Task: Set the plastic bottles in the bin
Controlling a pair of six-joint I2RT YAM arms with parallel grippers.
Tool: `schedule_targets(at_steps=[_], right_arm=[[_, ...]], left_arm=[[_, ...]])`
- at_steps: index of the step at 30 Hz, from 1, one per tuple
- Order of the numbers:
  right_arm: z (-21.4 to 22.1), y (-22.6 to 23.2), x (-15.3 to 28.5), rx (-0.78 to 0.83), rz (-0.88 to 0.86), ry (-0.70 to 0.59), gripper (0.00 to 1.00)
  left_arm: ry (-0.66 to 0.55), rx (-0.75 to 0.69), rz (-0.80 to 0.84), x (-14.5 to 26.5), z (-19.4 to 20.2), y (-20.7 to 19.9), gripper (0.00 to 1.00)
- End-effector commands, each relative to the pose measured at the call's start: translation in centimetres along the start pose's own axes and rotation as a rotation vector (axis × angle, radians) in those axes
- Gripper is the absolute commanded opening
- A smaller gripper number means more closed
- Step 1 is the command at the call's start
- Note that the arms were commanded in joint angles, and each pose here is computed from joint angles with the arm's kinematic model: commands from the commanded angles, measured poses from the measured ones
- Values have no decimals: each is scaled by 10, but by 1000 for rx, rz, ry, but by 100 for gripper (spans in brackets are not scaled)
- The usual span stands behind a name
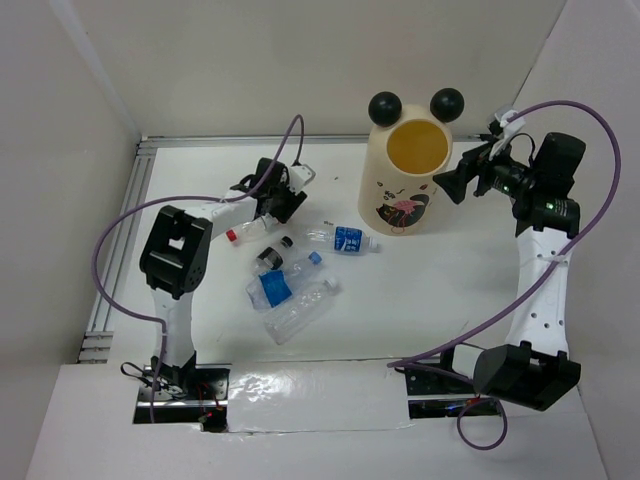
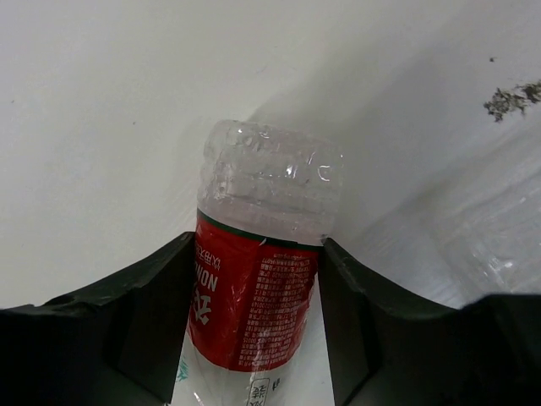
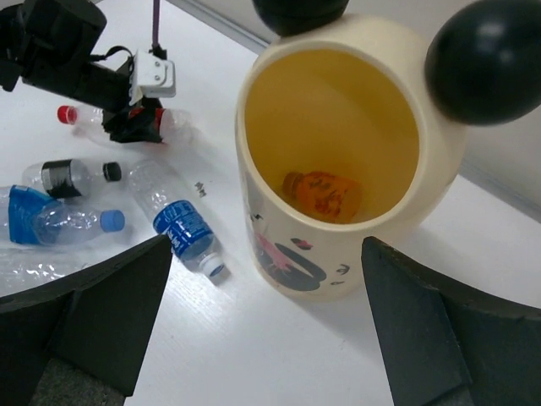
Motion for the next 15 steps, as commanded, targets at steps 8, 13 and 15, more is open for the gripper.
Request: schedule_targets(at_steps=[8,13,15], right_arm=[[20,10,1,-64,-35,29,100],[30,18,2,-84,-63,45,61],[36,20,3,-85,-66,51,33]], left_arm=[[44,66,-210,25,-33,29,6],[-265,47,-171,121,-144,20,1],[-410,34,-102,169,-179,-1,0]])
Point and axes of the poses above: each gripper's point midway between its finger pads, its own x axis back along the fingers, its own y axis along the line the jaws close on, z = x × y, the point moved 7 cm from there along x, back along the fingers, and after that the axes turned 1 degree about x, right-handed, at the moved point
